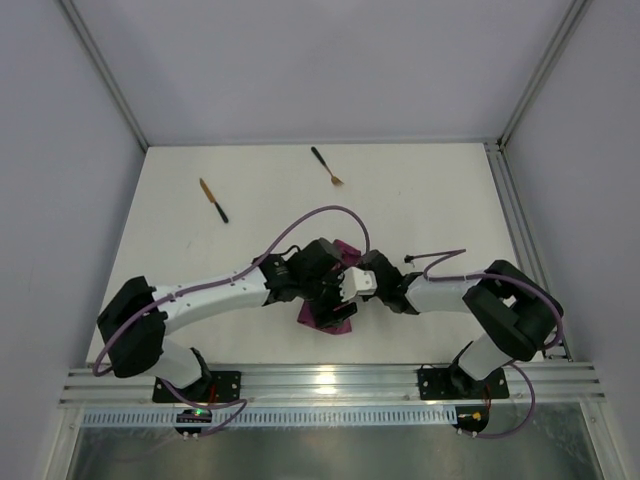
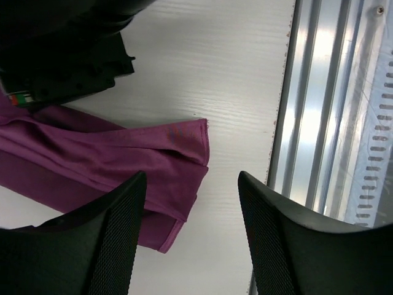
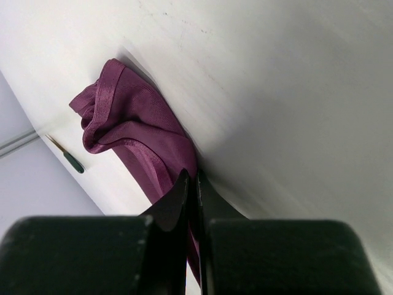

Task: Fold the napkin into a case and place the utensils inside
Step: Move the right arm to the center of the board with the 2/3-rectangle-folded napkin.

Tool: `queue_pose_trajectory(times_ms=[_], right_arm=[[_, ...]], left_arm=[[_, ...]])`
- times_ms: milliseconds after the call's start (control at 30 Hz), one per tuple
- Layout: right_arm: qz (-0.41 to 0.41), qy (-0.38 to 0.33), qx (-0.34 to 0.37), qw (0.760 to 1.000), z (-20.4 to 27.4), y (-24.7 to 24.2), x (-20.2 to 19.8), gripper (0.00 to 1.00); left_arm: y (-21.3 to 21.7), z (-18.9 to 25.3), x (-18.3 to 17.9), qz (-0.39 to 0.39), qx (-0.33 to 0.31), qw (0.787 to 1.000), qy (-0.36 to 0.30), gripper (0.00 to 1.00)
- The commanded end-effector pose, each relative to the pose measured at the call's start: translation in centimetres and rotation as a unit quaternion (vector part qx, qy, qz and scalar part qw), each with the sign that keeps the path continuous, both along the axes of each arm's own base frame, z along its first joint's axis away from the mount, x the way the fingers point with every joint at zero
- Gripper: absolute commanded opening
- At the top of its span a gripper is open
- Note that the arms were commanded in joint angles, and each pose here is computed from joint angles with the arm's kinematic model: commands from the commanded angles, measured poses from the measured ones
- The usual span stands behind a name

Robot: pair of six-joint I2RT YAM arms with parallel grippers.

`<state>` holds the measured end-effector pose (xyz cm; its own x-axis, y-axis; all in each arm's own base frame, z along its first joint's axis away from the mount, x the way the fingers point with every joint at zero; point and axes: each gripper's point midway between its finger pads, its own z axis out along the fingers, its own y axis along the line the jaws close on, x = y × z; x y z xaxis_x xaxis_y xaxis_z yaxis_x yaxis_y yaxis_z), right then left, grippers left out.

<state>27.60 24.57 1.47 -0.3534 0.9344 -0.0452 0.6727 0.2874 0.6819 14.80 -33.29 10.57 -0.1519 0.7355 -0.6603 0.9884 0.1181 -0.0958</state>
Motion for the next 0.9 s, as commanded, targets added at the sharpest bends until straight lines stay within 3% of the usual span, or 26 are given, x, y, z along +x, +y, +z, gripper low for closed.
queue_pose_trajectory(times_ms=[0,67,133,233,333,467,633,867], right_arm=[[-0.017,0.092,-0.076,0.993,-4.1,-3.0,-3.2,0.04],[-0.025,0.100,-0.074,0.992,-4.3,-3.0,-3.2,0.04],[-0.029,0.107,-0.071,0.991,-4.5,-2.9,-3.4,0.04],[-0.030,0.113,-0.073,0.990,-4.3,-2.3,-4.1,0.04],[-0.045,0.104,-0.077,0.991,-4.0,-1.8,-5.0,0.04],[-0.054,0.099,-0.075,0.991,-4.0,-1.0,-5.2,0.04],[-0.057,0.102,-0.076,0.990,-4.5,0.1,-5.4,0.04],[-0.078,0.100,-0.087,0.988,-4.9,-0.8,-5.6,0.04]], left_arm=[[-0.5,1.7,-2.3,-0.064,-0.038,0.997,-0.007,0.62],[1.1,0.4,-4.0,-0.128,-0.016,0.991,-0.032,0.66],[2.3,0.2,-2.2,-0.143,-0.009,0.983,-0.118,0.71],[4.2,-0.4,0.2,-0.086,0.004,0.981,-0.175,0.72],[5.6,0.4,1.5,-0.022,-0.010,0.990,-0.136,0.75],[8.2,0.2,3.1,0.048,-0.007,0.992,-0.113,0.96],[7.5,-0.3,1.8,0.040,-0.007,0.998,-0.054,0.93],[7.5,-3.8,0.2,0.014,0.048,0.998,0.028,0.88]])
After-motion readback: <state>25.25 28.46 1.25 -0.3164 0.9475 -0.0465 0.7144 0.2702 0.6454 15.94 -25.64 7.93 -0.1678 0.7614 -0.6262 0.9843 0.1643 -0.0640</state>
